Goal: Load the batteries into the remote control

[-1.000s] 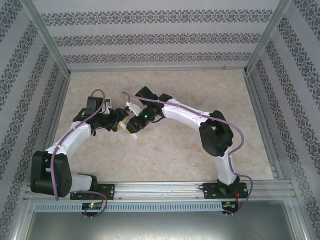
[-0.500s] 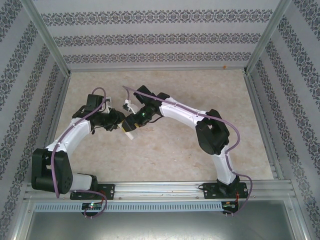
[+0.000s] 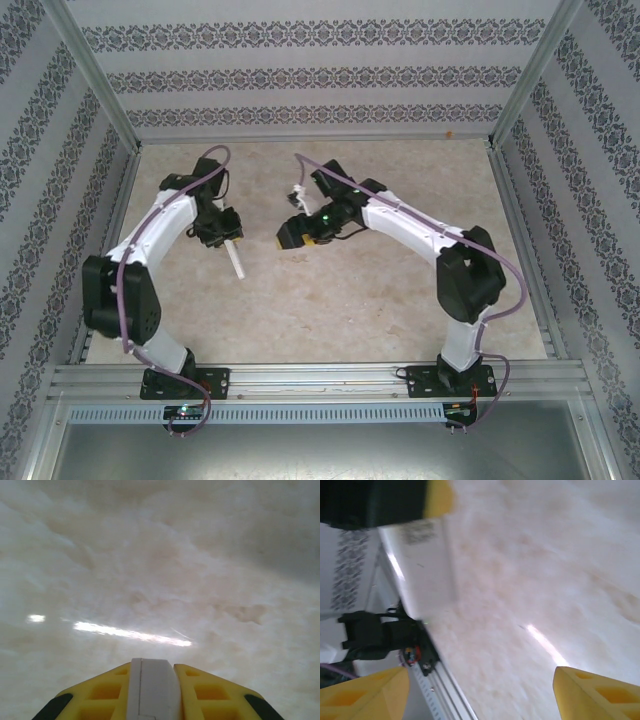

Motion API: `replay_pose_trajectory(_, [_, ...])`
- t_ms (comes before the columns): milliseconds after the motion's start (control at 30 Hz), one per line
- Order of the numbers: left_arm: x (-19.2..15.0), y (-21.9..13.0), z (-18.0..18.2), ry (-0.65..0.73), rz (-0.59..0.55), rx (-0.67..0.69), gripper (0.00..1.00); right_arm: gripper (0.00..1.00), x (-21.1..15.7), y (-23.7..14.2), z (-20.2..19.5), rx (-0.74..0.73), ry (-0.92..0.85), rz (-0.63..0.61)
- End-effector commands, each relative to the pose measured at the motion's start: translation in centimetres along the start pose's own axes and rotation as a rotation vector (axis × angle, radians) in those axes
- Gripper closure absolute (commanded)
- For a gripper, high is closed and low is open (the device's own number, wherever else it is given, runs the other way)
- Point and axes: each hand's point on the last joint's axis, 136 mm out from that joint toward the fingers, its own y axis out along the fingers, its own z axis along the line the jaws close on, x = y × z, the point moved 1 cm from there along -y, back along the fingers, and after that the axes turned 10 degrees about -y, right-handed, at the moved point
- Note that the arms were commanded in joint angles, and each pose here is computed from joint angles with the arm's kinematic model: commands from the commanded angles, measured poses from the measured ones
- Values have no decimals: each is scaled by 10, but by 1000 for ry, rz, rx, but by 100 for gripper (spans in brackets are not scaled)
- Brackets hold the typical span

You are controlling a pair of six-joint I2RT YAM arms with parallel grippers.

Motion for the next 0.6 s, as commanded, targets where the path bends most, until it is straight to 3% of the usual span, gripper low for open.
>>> replay_pose_trajectory(0, [6, 0, 29, 96, -54, 323, 88, 25, -40, -6, -47, -194, 204, 50])
replay_pose_trajectory(167, [38, 22, 7, 176, -156, 520, 88, 25, -72, -13, -54, -251, 254, 81])
replay_pose_trajectory(300, [58, 34, -15, 176, -210, 577, 87, 25, -89, -20, -51, -263, 273, 104])
replay_pose_trajectory(567, [72, 74, -31, 248, -237, 761, 78, 24, -114, -47, -37, -293, 242, 104])
